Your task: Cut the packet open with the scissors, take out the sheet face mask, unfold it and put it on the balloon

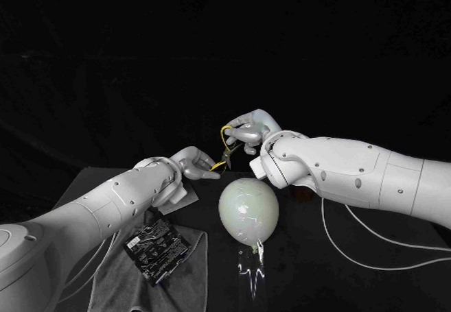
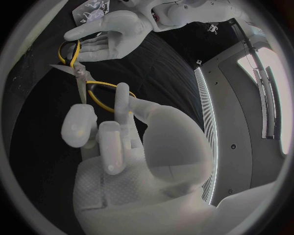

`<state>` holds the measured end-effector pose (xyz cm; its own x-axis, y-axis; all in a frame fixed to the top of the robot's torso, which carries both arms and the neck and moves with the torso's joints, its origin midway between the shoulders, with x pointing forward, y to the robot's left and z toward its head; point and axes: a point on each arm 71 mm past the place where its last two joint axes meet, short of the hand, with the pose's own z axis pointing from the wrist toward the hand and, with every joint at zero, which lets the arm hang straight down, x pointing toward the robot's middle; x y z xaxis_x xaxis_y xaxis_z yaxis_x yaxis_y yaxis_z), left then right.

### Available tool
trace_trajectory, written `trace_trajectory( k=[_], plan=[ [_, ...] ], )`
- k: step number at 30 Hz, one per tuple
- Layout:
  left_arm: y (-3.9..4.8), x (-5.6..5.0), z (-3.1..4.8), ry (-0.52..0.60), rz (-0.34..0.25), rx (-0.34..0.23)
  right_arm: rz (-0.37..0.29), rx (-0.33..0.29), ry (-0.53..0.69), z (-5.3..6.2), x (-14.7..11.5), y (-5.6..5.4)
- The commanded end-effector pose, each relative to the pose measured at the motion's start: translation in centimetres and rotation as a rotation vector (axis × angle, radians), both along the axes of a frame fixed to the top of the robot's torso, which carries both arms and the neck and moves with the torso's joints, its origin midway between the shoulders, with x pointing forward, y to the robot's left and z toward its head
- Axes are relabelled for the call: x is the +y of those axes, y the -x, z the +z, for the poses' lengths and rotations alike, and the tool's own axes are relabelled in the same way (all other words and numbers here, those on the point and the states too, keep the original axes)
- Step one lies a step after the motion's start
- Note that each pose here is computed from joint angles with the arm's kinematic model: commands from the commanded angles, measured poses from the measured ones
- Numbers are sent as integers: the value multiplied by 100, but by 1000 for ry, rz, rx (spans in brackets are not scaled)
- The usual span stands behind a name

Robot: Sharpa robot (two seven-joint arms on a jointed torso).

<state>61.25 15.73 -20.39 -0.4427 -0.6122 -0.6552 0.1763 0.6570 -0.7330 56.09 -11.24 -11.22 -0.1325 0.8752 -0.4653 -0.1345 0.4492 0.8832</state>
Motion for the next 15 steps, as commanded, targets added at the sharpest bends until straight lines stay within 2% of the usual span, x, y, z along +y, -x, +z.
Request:
trace_trajectory(
  k=[1, 6, 10, 15],
  plan=[
    [1, -24, 0, 28, -6, 21, 7, -23, -5, 42, 12, 11],
    [-13, 2, 5, 61, 24, 24, 2, -26, -7, 64, -5, 1],
    [-28, 38, 24, 91, 53, 4, -5, -23, -5, 71, -32, -19],
    [-52, 108, 43, 165, 110, 7, -8, 25, 34, 45, -73, -73]
  ],
)
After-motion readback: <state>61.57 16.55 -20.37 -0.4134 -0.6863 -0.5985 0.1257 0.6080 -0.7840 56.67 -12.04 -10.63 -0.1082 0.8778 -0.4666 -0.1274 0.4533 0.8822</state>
